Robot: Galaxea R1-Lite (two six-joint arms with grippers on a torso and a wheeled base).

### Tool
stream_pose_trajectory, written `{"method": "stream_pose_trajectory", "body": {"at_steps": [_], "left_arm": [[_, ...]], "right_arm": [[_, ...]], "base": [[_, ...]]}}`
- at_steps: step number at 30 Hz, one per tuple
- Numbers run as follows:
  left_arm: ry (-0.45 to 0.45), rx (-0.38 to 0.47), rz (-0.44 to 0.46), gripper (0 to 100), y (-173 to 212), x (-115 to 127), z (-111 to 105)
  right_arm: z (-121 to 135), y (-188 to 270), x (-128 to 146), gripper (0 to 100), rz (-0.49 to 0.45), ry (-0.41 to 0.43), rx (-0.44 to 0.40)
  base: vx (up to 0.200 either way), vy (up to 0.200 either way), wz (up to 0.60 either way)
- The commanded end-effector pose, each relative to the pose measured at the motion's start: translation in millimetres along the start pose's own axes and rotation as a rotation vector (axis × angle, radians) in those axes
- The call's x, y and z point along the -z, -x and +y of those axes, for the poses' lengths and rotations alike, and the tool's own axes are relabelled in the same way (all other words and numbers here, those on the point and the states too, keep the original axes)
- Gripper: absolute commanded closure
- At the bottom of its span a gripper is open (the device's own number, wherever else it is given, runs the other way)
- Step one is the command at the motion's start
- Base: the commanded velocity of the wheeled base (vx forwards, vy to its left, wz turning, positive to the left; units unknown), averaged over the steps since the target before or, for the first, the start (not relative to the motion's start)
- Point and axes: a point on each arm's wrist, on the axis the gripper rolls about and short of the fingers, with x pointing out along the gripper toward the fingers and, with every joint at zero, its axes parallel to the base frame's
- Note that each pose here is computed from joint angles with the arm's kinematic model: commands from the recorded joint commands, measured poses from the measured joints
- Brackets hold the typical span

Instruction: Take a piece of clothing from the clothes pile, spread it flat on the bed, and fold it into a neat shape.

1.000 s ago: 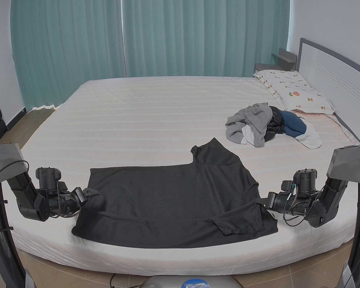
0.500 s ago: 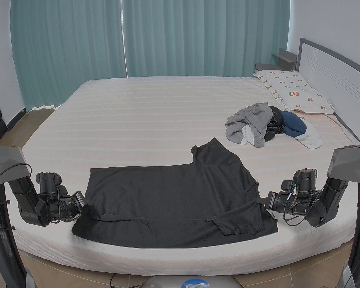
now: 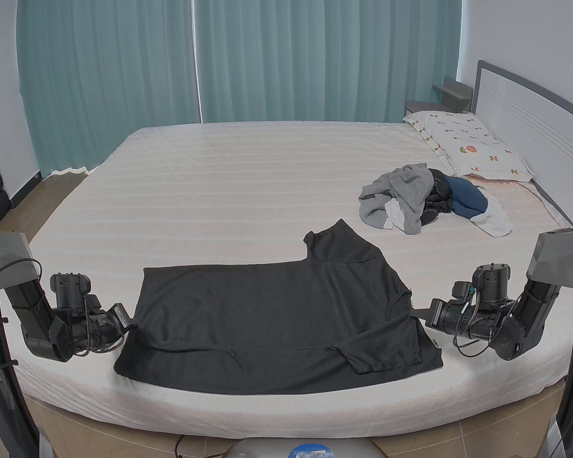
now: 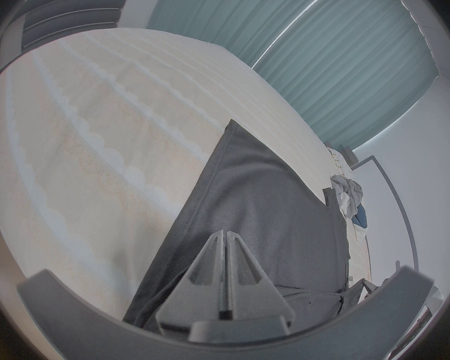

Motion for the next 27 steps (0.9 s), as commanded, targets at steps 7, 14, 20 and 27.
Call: {"method": "stream_pose_trajectory", "body": {"at_steps": [7,14,20,27], "left_arm": [[0.03,-0.021,-0.022,100,4,-3,1],[0.069,-0.021,-0.037,100,9,-6,1],[0.086,-0.008,-0.08,100,24,-15,-3],[0.092,-0.019,-0.064,100,38,-16,-10]], "right_arm": [[0,11,5,100,-0.022,0.004,-0.003],[2,17,4,100,-0.035,0.008,-0.007],[2,20,5,100,-0.029,0.006,-0.006],[5,24,4,100,-0.039,0.012,-0.011]], "base": [[0.0,0.0,0.0],[0.0,0.0,0.0],[0.0,0.0,0.0],[0.0,0.0,0.0]]}}
